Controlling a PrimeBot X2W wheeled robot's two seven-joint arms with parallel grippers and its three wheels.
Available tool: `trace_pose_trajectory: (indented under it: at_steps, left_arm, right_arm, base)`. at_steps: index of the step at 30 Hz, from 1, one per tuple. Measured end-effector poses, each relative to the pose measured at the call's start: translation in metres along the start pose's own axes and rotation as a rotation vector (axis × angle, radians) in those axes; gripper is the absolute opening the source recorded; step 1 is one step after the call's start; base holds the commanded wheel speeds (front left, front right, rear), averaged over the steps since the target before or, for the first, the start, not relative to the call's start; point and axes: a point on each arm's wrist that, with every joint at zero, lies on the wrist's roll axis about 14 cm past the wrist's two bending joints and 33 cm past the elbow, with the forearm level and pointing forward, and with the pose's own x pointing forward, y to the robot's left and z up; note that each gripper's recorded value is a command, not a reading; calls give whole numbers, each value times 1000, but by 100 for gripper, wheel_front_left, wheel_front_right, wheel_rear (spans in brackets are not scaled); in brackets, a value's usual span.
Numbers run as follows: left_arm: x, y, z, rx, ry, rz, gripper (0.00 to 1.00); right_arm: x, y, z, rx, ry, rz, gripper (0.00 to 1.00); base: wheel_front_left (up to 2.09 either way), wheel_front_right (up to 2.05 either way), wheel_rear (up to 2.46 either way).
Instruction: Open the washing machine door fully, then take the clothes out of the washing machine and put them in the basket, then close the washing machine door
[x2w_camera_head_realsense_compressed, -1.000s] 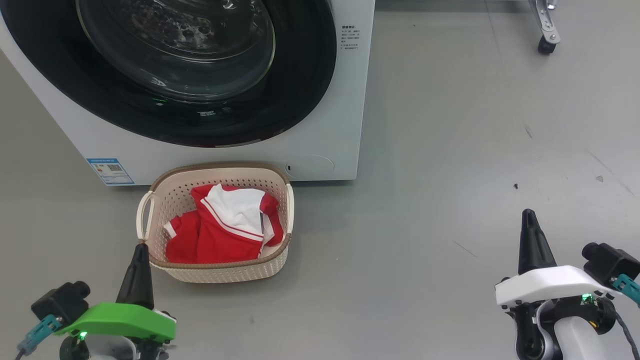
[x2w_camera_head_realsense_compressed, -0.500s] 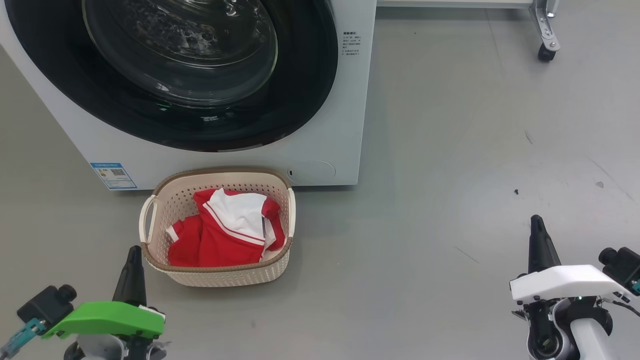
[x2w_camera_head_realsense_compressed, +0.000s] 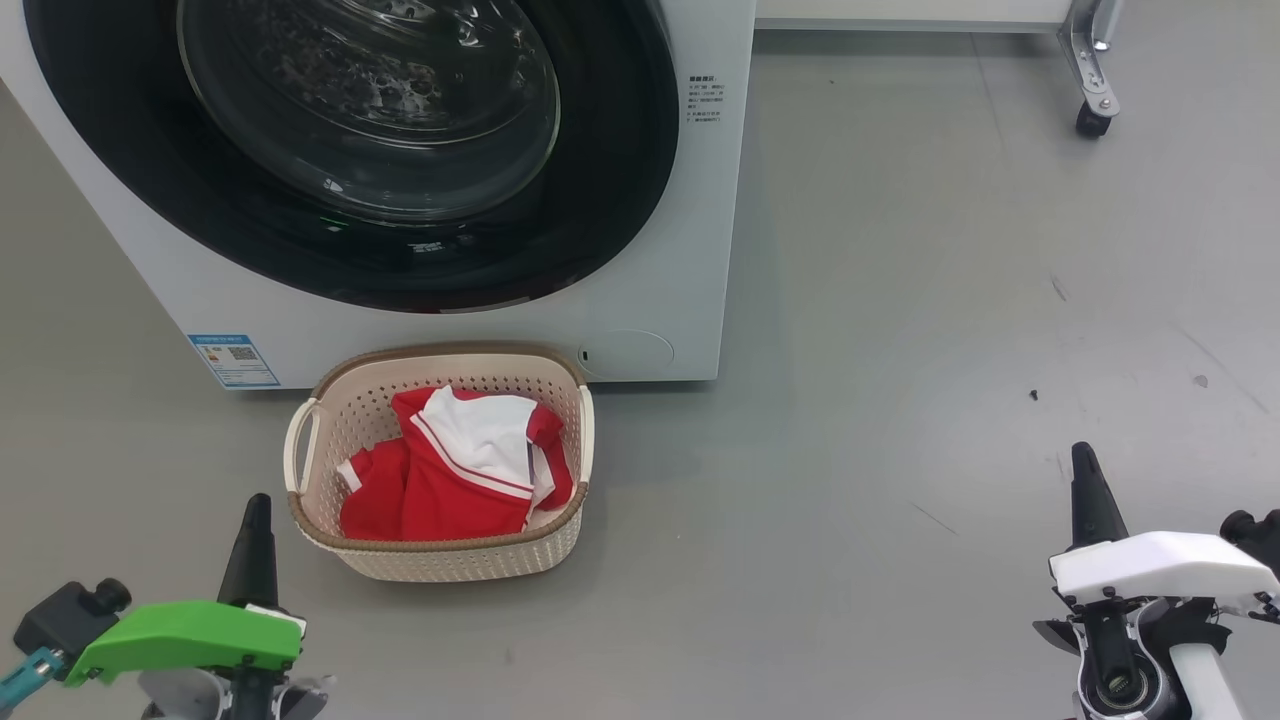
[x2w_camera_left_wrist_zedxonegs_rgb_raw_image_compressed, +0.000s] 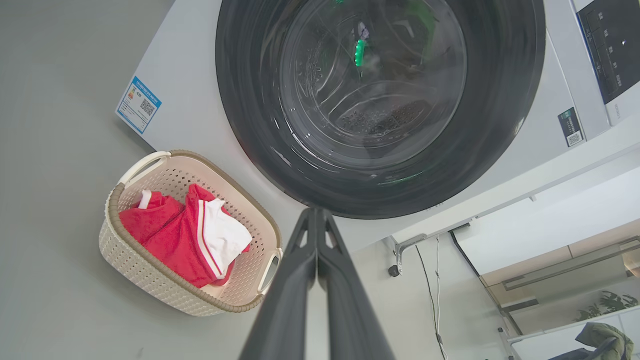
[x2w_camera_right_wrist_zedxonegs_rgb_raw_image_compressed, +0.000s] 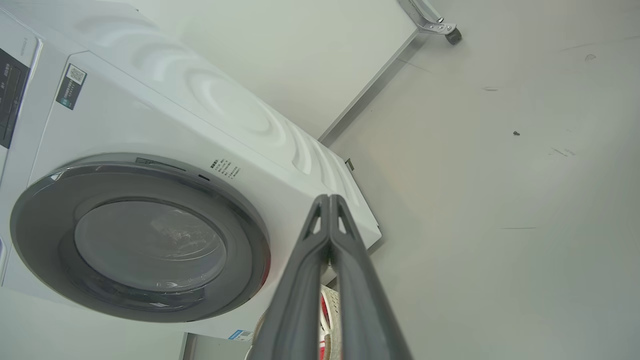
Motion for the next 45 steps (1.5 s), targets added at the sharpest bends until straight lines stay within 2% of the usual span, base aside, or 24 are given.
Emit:
trace_pose_trajectory:
  at_steps: [45]
  left_arm:
    - [-8,-15,27,-497,-26,-67,0]
  right_arm:
    - [-5,-4,18,589,2,25,0]
  base:
    - [0,0,0]
